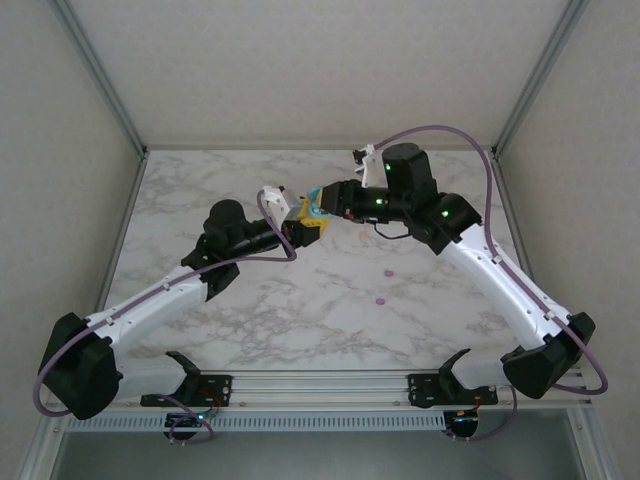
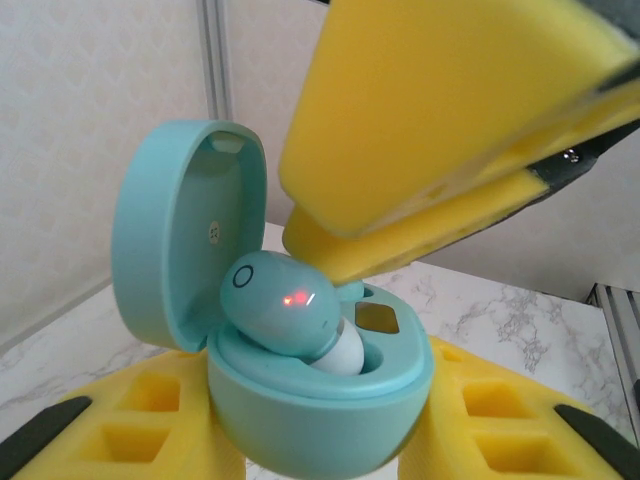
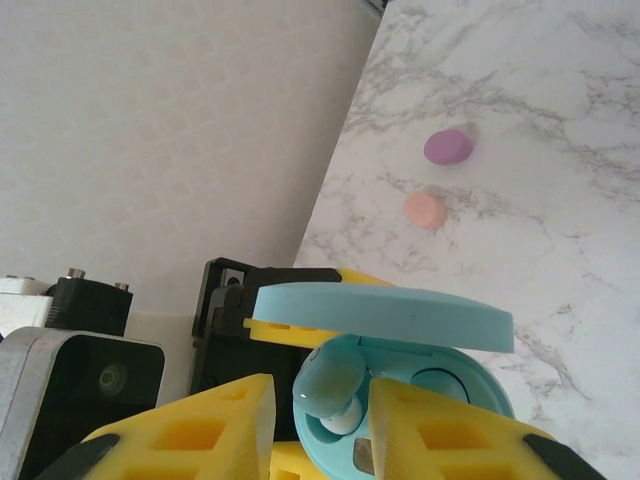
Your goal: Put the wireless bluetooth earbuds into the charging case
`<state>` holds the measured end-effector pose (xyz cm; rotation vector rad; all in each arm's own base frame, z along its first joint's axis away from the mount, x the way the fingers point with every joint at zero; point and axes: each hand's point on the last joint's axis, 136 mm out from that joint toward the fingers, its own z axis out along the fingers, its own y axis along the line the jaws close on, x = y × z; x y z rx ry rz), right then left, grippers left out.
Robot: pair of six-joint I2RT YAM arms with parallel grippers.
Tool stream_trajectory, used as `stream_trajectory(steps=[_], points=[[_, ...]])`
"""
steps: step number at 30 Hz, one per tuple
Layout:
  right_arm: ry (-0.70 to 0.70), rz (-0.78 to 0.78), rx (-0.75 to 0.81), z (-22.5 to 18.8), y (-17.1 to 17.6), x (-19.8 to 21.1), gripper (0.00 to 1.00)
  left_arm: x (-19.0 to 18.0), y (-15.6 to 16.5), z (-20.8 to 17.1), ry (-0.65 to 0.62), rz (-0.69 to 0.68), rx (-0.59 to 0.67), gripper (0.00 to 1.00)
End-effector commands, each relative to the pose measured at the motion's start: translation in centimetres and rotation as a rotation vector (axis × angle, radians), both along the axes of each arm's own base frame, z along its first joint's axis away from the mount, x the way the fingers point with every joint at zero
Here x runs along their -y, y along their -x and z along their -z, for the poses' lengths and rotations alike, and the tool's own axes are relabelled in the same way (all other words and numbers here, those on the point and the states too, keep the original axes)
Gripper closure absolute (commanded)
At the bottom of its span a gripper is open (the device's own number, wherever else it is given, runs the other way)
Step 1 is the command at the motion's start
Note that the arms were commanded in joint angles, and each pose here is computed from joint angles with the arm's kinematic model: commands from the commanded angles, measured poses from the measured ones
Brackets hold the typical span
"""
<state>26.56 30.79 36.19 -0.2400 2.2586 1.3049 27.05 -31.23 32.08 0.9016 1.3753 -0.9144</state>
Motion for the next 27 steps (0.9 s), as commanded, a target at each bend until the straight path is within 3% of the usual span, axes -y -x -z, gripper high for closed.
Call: stream_trajectory(steps=[1,27], points=[[-0.02,0.005,0.045,-1.9,0.1,0.1,0.68,0.5,0.5,-2.0,0.043,0.03,0.04,0.78],[0.131,0.011,0.022,0.6,-0.7,-0.8,0.73,0.5,0.5,-2.3,0.042,0.03,0.04,0.78]])
